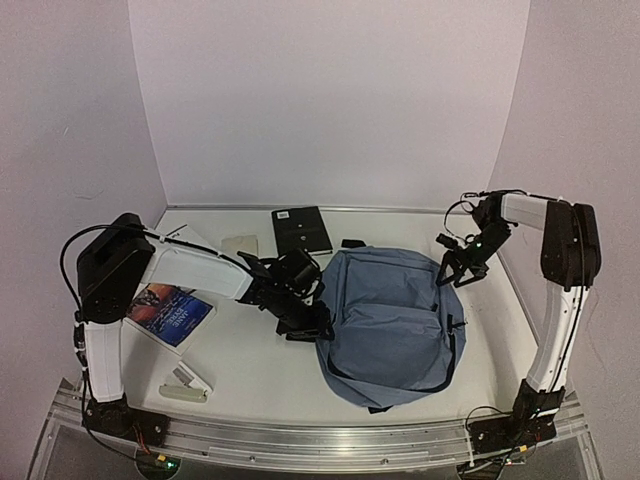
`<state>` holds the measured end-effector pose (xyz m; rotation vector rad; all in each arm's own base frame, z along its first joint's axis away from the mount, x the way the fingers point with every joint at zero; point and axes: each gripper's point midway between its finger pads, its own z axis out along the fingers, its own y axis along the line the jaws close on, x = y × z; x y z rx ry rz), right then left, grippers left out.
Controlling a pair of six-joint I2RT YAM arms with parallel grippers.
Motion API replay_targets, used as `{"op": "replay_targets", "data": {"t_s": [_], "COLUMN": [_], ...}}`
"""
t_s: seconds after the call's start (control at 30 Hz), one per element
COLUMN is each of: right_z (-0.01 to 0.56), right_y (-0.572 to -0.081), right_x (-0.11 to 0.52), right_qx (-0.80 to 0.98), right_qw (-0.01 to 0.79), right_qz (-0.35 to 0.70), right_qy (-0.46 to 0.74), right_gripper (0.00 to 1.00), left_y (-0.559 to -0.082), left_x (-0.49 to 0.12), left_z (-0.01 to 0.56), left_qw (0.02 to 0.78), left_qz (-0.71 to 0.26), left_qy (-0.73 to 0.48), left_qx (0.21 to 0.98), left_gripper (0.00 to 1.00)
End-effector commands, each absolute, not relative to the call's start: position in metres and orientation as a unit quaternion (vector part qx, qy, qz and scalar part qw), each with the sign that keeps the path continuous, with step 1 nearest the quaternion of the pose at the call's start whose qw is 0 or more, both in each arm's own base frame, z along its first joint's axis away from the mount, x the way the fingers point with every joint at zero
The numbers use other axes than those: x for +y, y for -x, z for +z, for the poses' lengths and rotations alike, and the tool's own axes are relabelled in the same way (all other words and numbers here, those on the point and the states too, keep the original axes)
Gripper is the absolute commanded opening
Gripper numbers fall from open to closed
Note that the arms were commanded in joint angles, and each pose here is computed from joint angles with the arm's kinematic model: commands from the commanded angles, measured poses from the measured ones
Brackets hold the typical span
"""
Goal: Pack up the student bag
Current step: Unzip the student bag at the center of the board.
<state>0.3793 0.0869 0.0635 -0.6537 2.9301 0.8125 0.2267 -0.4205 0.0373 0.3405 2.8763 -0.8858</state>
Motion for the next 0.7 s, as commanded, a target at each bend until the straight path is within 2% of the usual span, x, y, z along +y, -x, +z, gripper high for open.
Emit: {"op": "replay_targets", "data": {"t_s": [0.0, 0.1, 0.2, 0.37, 0.57, 0.67], "right_z": [0.038, 0.034, 0.039, 0.045, 0.066, 0.098], "right_y": [-0.339, -0.315, -0.292, -0.250, -0.220, -0.217], "right_x": [0.090, 0.091, 0.093, 0.113, 0.158, 0.171], "right_qx": [0.935, 0.930, 0.923, 0.905, 0.876, 0.861], "right_qw": [-0.042, -0.062, -0.070, -0.100, -0.097, -0.079], "right_qz": [0.281, 0.290, 0.299, 0.307, 0.293, 0.333], "right_qy": [0.211, 0.217, 0.230, 0.276, 0.370, 0.377], "right_gripper": [0.86, 0.84, 0.83, 0.83, 0.85, 0.88], "left_y": [-0.254, -0.273, -0.305, -0.364, -0.428, -0.437], "left_x": [-0.439, -0.442, -0.436, -0.431, -0.422, -0.410], "left_z": [0.041, 0.040, 0.046, 0.054, 0.085, 0.118], "left_qw": [0.078, 0.083, 0.096, 0.123, 0.175, 0.207], "left_qz": [-0.309, -0.309, -0.318, -0.314, -0.313, -0.310], "left_qy": [-0.110, -0.110, -0.097, -0.097, -0.098, -0.105], "left_qx": [0.941, 0.941, 0.938, 0.936, 0.928, 0.922], "left_gripper": [0.38, 0.28, 0.24, 0.24, 0.40, 0.52]}}
